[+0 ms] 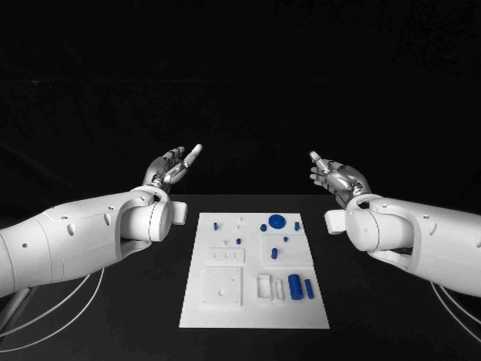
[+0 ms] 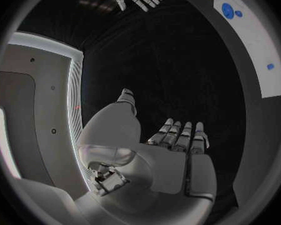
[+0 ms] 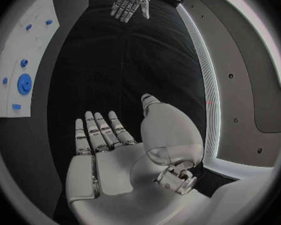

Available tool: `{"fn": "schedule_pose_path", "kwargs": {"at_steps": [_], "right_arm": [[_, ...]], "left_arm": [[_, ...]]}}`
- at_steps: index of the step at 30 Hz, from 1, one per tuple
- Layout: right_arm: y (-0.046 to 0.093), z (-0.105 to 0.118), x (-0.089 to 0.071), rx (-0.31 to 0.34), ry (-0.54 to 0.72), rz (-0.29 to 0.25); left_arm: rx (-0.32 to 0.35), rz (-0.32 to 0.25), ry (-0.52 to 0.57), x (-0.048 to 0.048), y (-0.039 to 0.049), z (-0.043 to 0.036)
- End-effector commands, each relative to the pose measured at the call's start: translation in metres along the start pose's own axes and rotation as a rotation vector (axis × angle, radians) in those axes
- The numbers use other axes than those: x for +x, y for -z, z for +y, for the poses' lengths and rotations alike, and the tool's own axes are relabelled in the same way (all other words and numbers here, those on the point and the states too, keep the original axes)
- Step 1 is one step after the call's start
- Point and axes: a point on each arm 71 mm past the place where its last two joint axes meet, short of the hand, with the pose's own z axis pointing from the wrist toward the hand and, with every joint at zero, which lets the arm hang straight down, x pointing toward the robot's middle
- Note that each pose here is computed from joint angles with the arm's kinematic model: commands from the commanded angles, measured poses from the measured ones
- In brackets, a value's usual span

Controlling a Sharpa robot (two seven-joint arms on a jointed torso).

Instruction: Assemble the parts on the task board

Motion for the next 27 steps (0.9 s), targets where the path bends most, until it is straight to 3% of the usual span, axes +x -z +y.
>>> {"fn": "schedule_pose_path", "kwargs": {"at_steps": [1, 10, 11, 13, 27], "right_arm": [[-0.005, -0.003, 0.005, 0.113, -0.051, 0.169], [-0.012, 0.002, -0.005, 0.154, -0.041, 0.213], [-0.021, 0.006, -0.022, 0.068, 0.169, 0.137], [-0.023, 0.006, -0.025, 0.050, 0.237, 0.119], [-0.035, 0.013, -0.018, -0.103, 0.677, 0.189]], "left_arm": [[-0.035, 0.084, 0.016, 0.0051, -0.0027, 0.0003], [-0.035, 0.084, 0.016, 0.0051, -0.0028, 0.0002], [-0.038, 0.099, 0.030, -0.0010, -0.0056, 0.0020], [-0.041, 0.102, 0.032, -0.0018, -0.0057, 0.0024], [-0.061, 0.204, 0.014, 0.0001, -0.0031, 0.0042]]}}
